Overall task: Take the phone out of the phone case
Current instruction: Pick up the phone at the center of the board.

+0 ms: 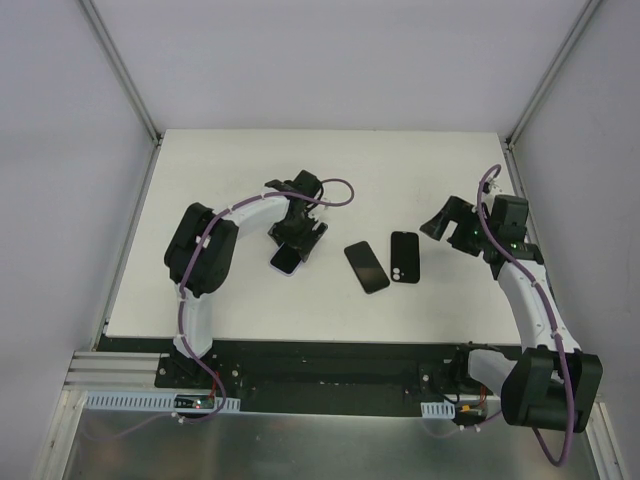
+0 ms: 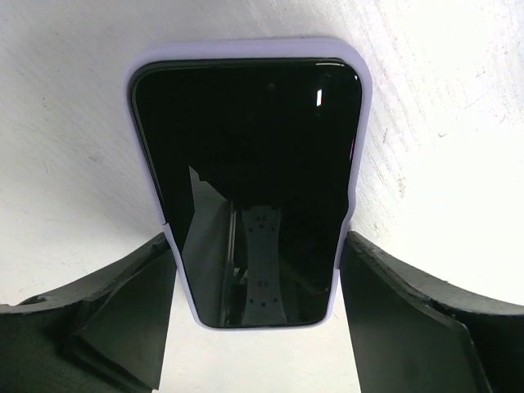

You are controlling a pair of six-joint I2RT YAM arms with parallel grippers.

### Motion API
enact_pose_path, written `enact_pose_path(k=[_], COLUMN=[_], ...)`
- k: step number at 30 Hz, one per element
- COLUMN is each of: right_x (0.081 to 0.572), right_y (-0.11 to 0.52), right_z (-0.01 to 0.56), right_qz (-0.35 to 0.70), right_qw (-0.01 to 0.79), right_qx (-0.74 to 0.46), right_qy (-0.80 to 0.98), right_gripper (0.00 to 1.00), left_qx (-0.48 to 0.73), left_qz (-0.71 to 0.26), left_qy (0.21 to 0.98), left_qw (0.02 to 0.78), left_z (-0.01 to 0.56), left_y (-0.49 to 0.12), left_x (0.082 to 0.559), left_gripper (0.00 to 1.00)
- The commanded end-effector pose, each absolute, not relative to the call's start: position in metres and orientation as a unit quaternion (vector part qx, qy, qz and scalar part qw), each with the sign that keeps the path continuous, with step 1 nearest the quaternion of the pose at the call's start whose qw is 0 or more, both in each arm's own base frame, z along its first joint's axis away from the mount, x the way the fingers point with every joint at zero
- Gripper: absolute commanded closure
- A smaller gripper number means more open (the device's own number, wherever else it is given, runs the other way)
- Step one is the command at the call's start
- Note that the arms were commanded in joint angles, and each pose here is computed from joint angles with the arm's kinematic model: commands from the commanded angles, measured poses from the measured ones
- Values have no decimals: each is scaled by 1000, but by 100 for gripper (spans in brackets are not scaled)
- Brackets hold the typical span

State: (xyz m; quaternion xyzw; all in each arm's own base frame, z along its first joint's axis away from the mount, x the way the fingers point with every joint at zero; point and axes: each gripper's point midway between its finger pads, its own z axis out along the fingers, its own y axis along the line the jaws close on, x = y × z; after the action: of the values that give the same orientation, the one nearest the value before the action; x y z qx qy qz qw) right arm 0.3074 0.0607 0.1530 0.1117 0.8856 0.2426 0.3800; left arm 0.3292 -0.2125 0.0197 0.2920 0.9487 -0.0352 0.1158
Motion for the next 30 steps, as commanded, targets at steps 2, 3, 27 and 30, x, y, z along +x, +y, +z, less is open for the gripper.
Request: enact_pose_path(k=[2,3,27,30], right_x=[305,305,342,342], right_y=[79,84,239,246], right_z=[171,173,179,182], right_qz=[294,309,474,480], right_qw=[402,401,276,269], right_qx=[67,62,-69,-72], right_qy=[864,860,833,832], right_gripper=[1,1,5,5], left_qx=[339,347,426,427], left_qz=[-110,-124,-196,-194], left_qy=[929,924,839,837], left_qw=[100,105,276,283], left_z=[10,15,150,154], left_y=[-227,-231,-295,-297], left_x=[314,313,309,309], left_gripper=[100,100,100,100])
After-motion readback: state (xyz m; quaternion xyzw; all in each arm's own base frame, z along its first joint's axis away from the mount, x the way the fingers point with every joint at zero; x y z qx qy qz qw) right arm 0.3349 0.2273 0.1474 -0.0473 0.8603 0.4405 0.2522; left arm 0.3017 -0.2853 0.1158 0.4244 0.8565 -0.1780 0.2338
